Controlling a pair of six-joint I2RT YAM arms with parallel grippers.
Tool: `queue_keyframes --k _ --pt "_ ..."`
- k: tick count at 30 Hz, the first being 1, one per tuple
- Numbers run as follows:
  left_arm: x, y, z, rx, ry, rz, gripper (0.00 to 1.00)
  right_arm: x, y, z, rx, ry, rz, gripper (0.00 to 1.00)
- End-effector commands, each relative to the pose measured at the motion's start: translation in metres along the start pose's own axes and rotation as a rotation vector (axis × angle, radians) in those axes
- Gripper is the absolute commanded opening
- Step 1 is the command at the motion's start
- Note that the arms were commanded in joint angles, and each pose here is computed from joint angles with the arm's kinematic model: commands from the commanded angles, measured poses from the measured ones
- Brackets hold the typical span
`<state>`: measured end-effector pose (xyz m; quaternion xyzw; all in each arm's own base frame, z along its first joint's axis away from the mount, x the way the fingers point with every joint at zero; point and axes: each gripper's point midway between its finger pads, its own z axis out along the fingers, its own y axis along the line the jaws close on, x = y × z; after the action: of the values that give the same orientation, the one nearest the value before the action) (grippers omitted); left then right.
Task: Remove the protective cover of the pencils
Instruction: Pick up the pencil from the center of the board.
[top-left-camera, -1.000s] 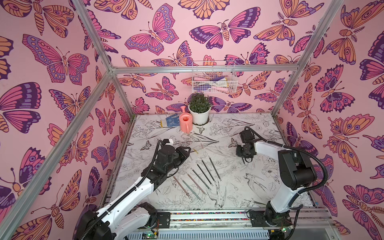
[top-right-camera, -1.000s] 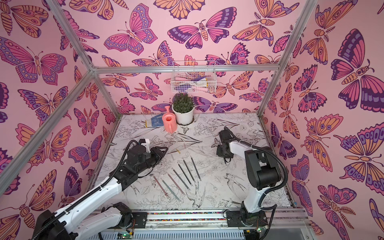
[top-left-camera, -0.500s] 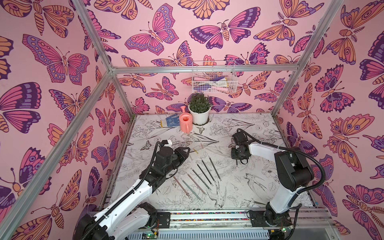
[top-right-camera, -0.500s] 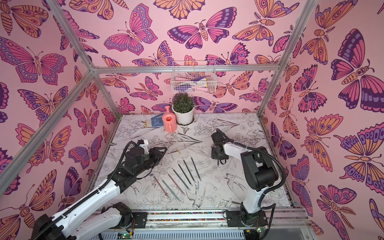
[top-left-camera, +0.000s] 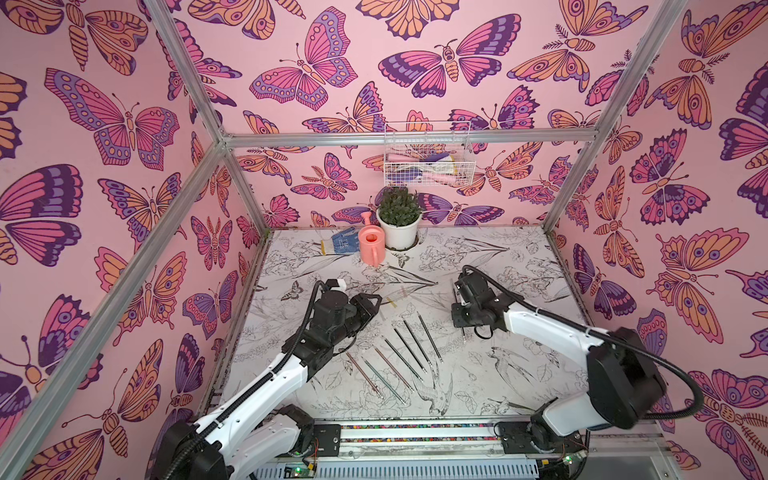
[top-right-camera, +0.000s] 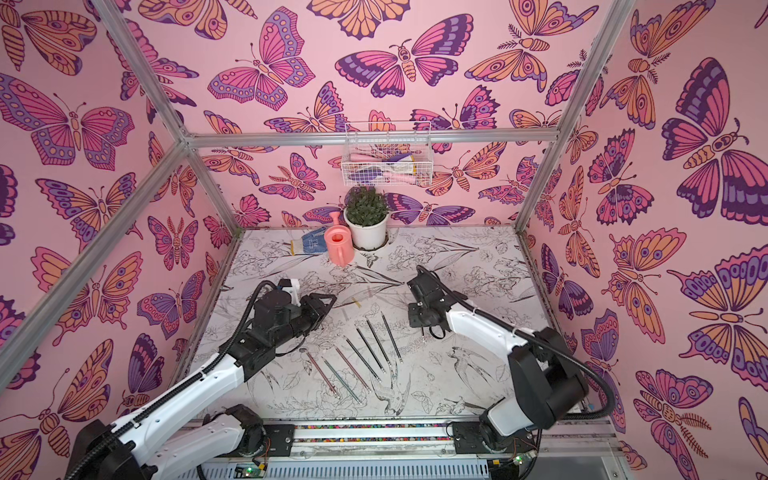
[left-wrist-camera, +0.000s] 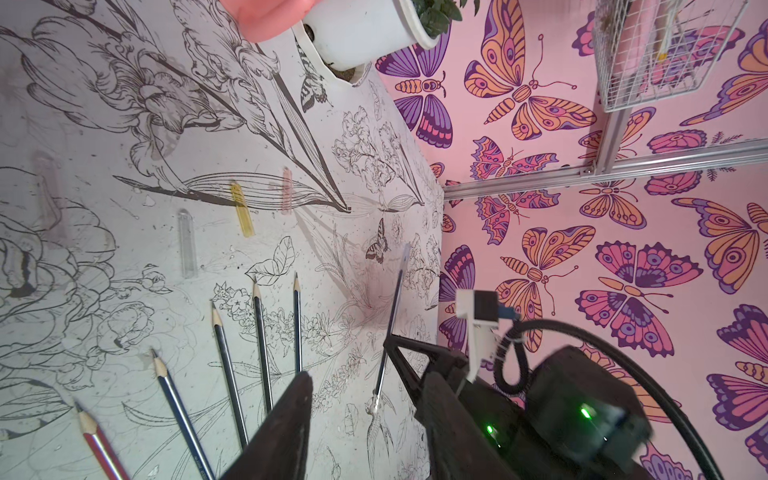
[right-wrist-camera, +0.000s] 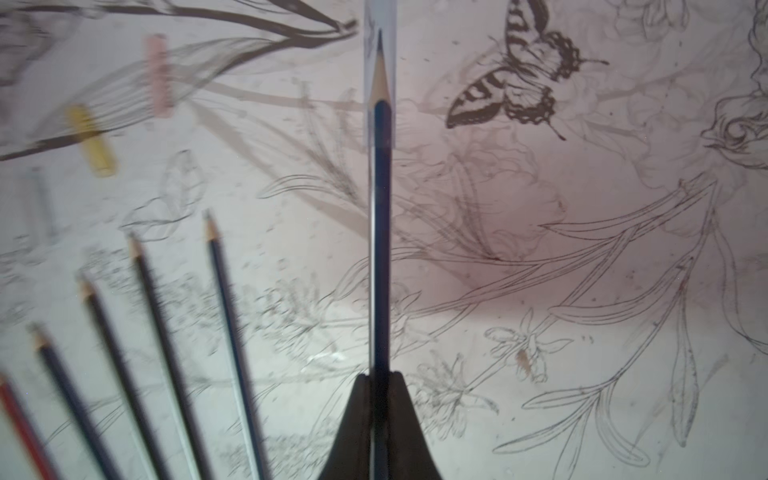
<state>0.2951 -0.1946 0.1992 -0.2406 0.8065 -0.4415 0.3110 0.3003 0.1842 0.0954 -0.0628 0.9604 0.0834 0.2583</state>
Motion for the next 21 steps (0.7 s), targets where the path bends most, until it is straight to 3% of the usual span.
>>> queue_keyframes --k 1,10,21 --pt "-0.003 -0.019 0.004 0.047 0.024 0.048 0.49 0.009 0.016 -0.021 -0.04 -0.062 -0.03 0.06" --pt "-0.006 -0.041 0.013 0.084 0.057 0.141 0.57 0.034 0.062 -0.059 -0.187 -0.186 -0.15 0.04" --pt "-0.002 -0.054 0.027 0.132 0.107 0.21 0.58 0.045 0.102 -0.082 -0.347 -0.262 -0.232 0.02"
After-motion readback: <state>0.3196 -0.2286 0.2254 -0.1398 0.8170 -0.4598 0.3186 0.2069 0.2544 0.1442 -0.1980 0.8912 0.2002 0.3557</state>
